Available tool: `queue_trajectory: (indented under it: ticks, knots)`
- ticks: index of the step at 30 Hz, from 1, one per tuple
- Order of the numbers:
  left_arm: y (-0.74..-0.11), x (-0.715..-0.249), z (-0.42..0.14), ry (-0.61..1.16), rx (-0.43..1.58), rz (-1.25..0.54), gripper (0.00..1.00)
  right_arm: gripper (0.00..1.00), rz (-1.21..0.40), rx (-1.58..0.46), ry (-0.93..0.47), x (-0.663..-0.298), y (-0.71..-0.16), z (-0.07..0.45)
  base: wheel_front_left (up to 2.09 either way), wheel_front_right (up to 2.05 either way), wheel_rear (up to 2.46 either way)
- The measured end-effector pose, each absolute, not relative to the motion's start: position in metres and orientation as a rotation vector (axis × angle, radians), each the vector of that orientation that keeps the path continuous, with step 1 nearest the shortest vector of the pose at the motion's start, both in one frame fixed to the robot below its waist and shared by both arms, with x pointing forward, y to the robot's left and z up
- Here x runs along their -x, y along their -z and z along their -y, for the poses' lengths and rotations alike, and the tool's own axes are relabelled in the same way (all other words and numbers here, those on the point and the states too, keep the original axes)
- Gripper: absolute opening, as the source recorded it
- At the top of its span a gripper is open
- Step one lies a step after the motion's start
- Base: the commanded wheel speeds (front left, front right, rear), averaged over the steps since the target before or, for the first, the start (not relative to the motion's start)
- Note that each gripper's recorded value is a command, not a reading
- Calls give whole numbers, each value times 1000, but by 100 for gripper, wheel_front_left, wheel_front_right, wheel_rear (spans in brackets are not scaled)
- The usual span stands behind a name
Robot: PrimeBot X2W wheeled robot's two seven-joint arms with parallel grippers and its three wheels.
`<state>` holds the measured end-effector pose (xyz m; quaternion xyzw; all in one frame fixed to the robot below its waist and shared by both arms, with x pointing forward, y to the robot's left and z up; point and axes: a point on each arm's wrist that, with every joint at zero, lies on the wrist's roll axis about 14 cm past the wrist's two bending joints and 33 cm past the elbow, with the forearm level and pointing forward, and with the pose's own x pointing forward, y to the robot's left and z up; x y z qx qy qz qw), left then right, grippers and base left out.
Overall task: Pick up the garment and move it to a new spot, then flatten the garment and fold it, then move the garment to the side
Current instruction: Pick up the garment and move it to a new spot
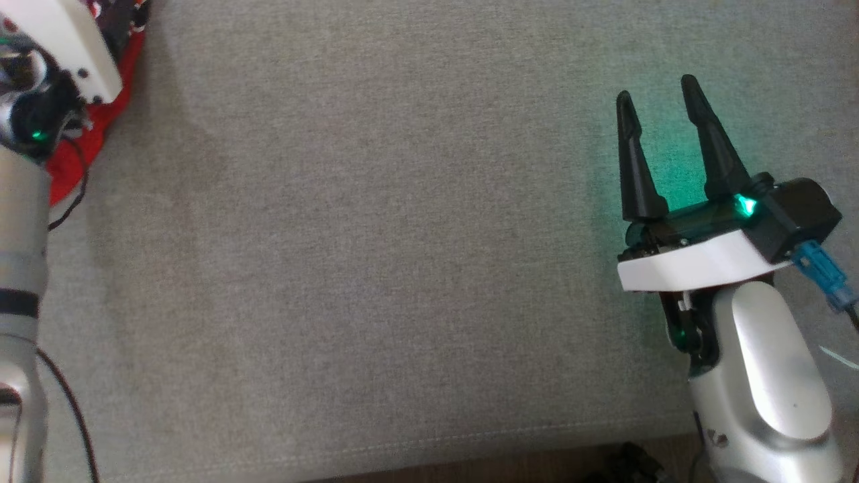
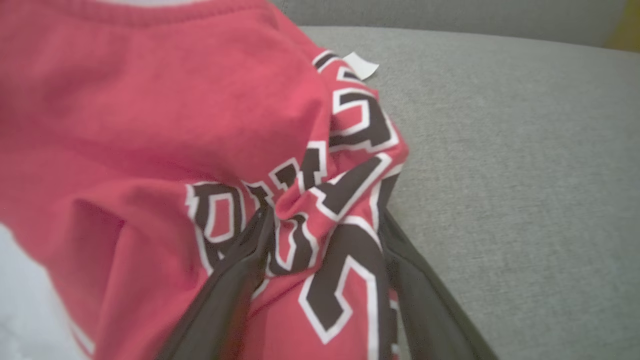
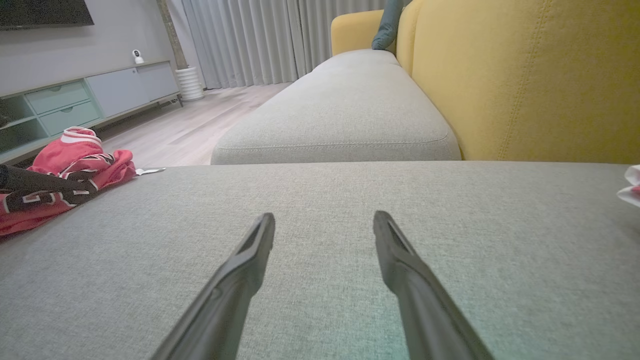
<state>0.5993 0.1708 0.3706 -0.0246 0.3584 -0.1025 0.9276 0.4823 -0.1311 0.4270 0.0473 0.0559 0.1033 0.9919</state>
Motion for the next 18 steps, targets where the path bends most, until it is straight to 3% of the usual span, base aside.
queue_trajectory:
  ticks: [5,6,7,9,10,18]
  knots:
    - [-362,-597,-182,173,37,-770,100,100,-103,-100,-199,-480,-429,134,0,0,0]
    - [-361,-597,-183,165,37,-773,96,100,-102,-99,-198,-480,-430,135,0,0,0]
    - [-361,-597,-184,158,37,-772,61,100,-101,-98,-197,-480,-430,135,0,0,0]
    - [-362,-598,-185,153,35,-765,24,100,-95,-101,-194,-479,-432,136,0,0,0]
    - [-364,-599,-186,151,34,-755,0,100,-93,-104,-192,-479,-432,137,0,0,0]
    - [-400,-604,-197,155,-51,-632,0,100,-51,-110,-191,-477,-449,137,0,0,0]
